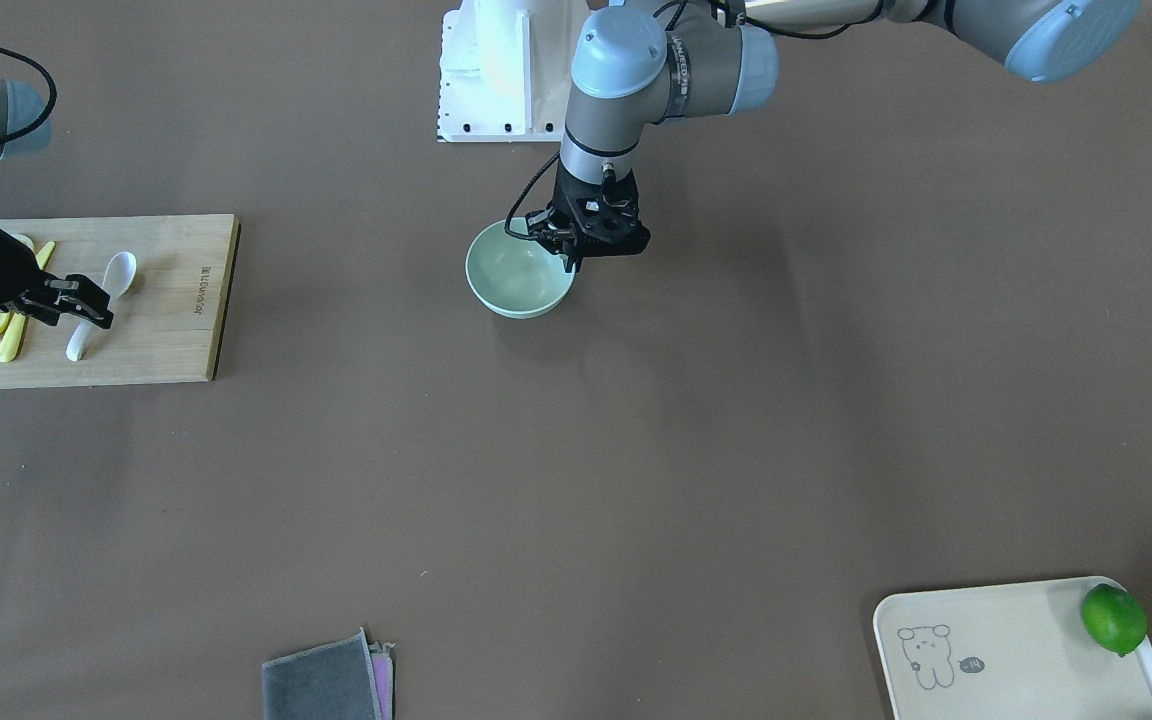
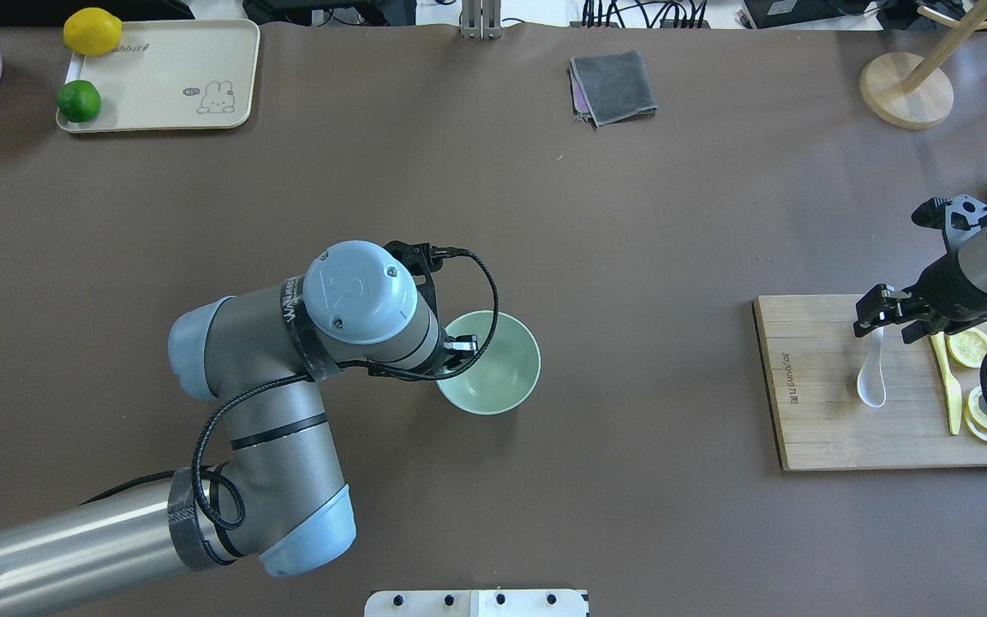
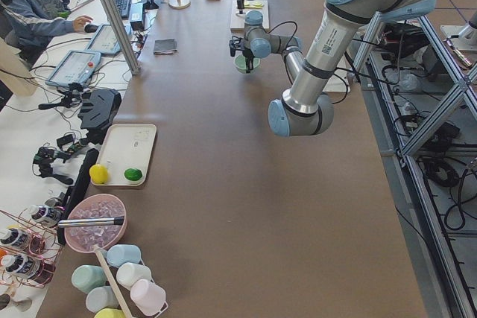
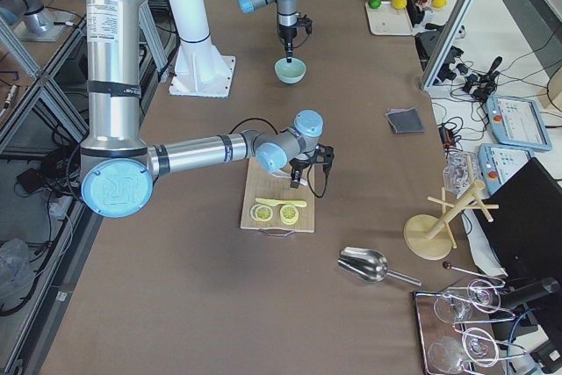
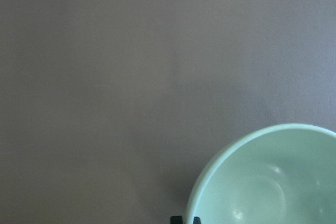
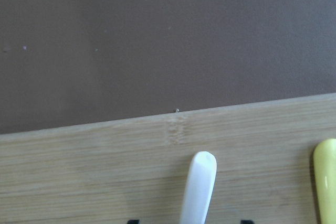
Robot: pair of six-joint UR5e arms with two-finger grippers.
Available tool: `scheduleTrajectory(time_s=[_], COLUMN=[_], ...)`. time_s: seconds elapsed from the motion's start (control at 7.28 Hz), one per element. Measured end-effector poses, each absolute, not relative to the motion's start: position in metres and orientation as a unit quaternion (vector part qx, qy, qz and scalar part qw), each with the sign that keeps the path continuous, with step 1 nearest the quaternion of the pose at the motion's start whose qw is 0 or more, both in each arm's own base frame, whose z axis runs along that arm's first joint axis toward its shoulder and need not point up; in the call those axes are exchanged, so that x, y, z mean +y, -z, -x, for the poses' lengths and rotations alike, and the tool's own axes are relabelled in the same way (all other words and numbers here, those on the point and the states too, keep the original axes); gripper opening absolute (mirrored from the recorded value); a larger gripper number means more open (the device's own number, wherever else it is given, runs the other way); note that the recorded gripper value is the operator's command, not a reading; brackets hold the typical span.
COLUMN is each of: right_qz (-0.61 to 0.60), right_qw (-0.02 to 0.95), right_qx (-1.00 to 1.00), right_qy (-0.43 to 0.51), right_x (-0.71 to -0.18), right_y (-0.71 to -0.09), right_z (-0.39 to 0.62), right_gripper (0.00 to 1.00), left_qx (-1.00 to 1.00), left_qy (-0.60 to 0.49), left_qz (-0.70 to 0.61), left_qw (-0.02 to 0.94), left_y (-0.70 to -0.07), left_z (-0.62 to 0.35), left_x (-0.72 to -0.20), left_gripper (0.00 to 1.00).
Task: Place spoon in bowl
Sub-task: 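Lower the right gripper onto the white spoon handle and close it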
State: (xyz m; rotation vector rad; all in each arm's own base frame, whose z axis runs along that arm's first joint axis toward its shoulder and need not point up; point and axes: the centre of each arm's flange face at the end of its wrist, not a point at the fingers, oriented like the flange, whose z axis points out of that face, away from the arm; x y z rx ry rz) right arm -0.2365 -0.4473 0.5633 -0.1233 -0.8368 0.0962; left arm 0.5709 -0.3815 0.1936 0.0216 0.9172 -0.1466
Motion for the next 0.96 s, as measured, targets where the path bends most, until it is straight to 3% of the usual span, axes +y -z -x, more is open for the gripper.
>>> scheduleTrajectory(time_s=[0.55, 0.69, 0.96], right_qz=[0.068, 0.068, 0.066], right_qw=[0.91, 0.909, 0.909], right_qx=[-0.406, -0.406, -0.408], right_qy=[-0.057, -0.057, -0.055], right_x=[-0.4461, -0.4461, -0.4462], right_y=[-0.5622, -0.5616, -0.5589], right_z=[0.242, 0.2424, 0.2429], right_gripper=[0.34, 0.55, 0.59], left_qx=[0.442, 0.444, 0.444], left_qy=[0.076, 0.076, 0.077], left_qz=[-0.024, -0.024, -0.026], left_qw=[0.893, 0.893, 0.892], left_y=[-0.192, -0.191, -0.1907], left_z=[-0.5684, -0.5674, -0.5661], left_x=[-0.3829, -0.3826, -0.3831], left_gripper=[0.83, 0.83, 0.83])
